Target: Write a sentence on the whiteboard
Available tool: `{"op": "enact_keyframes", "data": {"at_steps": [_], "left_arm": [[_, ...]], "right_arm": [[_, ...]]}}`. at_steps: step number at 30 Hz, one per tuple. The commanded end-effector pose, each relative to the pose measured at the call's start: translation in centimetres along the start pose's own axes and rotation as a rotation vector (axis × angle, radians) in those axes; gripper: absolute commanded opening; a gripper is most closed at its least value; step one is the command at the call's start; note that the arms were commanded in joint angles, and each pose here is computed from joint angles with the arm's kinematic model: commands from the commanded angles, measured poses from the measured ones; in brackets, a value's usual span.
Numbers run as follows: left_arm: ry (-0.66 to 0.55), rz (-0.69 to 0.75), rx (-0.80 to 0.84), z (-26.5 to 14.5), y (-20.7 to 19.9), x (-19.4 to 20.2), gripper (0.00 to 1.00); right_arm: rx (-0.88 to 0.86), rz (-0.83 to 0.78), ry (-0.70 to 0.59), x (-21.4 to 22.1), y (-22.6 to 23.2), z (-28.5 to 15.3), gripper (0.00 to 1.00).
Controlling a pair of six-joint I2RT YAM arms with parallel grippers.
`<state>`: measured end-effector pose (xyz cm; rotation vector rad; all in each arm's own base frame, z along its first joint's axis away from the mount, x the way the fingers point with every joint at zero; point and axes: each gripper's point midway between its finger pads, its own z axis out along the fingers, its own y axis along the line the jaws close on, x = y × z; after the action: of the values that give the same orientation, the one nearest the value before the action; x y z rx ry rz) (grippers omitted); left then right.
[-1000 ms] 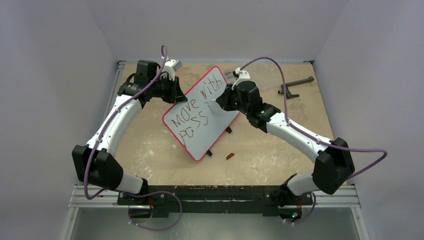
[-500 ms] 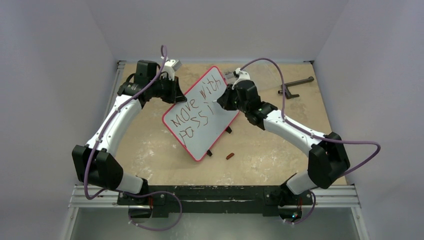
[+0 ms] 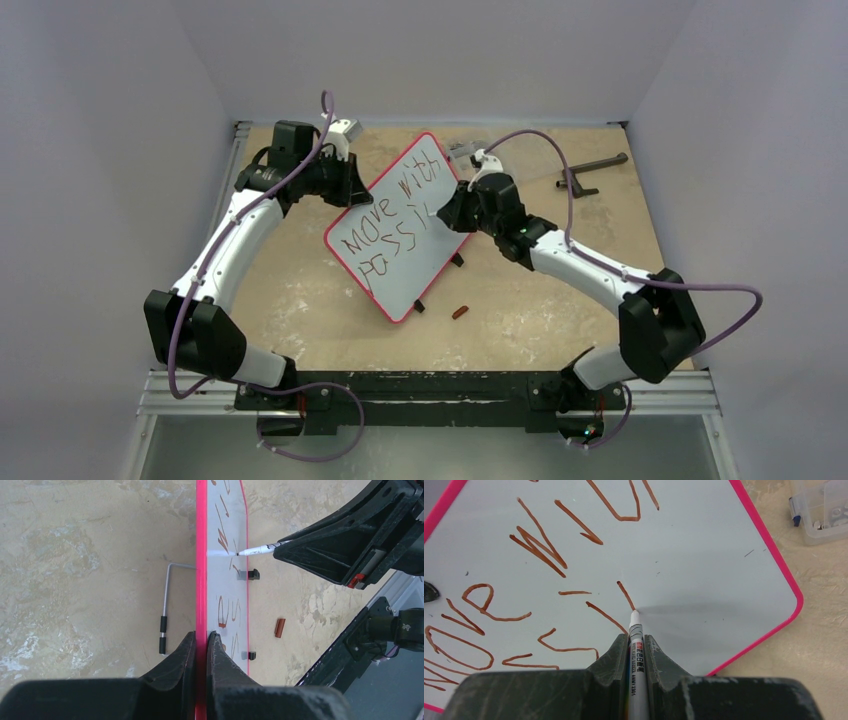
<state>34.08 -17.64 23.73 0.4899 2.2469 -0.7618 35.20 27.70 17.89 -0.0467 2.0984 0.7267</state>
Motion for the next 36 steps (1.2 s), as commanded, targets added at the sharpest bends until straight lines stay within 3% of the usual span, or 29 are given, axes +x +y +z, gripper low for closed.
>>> {"op": "enact_keyframes", "data": {"at_steps": [1,15,36], "left_arm": [[-0.027,0.085,-0.059,-0.8,0.7,-0.8,0.0],[-0.025,0.082,-0.054,-0.7,0.6,-0.8,0.0],[-0.021,0.081,-0.055,-0.6,0.7,-0.7,0.0]], "right_arm": [[-0.007,0.018,0.006,0.5,0.2,-0.5,0.0],[0.097,-0.02,-0.048,-3.3,-0.1,0.1,0.0],[-0.088,-0.005,-0.068,-4.4,3.7,0.1,0.0]]}}
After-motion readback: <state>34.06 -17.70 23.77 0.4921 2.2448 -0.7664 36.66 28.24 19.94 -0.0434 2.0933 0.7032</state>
